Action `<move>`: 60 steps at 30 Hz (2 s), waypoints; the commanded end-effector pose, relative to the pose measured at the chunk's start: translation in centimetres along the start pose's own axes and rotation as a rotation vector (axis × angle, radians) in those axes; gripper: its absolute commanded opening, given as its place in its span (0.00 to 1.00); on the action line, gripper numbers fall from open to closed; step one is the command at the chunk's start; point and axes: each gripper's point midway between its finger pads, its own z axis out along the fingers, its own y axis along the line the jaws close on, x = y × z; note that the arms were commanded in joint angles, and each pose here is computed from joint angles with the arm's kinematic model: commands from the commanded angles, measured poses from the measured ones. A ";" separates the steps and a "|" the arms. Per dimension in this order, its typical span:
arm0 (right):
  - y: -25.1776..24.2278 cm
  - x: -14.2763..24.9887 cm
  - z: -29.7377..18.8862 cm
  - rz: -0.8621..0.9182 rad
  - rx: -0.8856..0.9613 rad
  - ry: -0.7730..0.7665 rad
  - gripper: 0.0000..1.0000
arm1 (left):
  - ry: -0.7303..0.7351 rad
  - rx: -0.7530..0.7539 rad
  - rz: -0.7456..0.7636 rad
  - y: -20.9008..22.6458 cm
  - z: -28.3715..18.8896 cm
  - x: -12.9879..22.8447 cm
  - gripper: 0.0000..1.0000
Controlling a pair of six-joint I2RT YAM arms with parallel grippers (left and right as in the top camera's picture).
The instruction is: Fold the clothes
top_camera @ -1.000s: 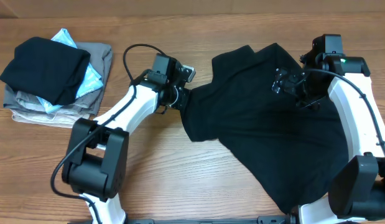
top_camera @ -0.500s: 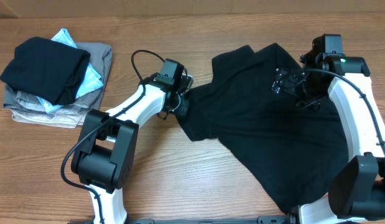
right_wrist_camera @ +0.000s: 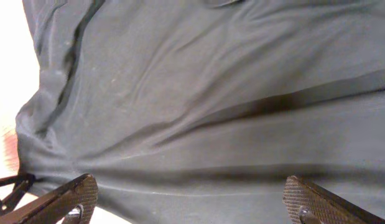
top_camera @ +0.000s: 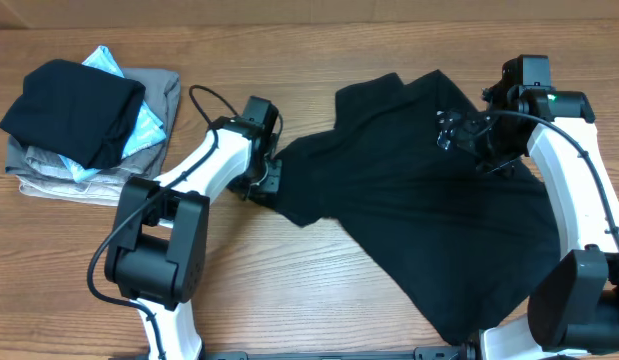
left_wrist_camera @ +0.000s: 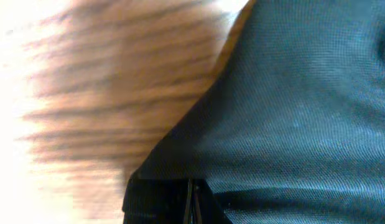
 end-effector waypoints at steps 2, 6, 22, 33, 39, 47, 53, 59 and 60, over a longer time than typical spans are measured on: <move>0.5 -0.6 -1.0 -0.005 -0.012 -0.035 1.00 | 0.135 -0.117 -0.116 3.7 2.1 3.6 0.04; 0.5 -0.6 -1.0 -0.005 -0.012 -0.035 1.00 | 0.183 -0.132 -0.165 4.3 2.1 5.0 0.04; 0.5 -0.6 -1.0 -0.005 -0.013 -0.036 1.00 | 0.018 -0.079 -0.232 3.5 -6.5 2.4 0.38; 0.5 -0.6 -1.0 -0.005 -0.012 -0.035 1.00 | -0.574 0.301 0.104 -5.4 -25.3 -8.5 0.46; 0.5 -0.6 -1.0 -0.005 -0.012 -0.035 1.00 | -0.604 0.339 0.179 -8.6 -21.6 -12.5 0.22; 0.5 -0.6 -1.0 -0.005 -0.012 -0.035 1.00 | -0.428 0.434 0.264 -11.6 -9.1 -14.7 0.04; 0.5 -0.6 -1.0 -0.005 -0.012 -0.035 1.00 | -0.398 0.438 0.260 -11.9 -4.6 -15.6 0.04; 0.5 -0.6 -1.0 -0.005 -0.012 -0.035 1.00 | -0.390 0.436 0.259 -12.0 -2.3 -16.0 0.04; 0.5 -0.6 -1.0 -0.005 -0.012 -0.035 1.00 | -0.388 0.435 0.260 -12.0 -2.0 -16.0 0.04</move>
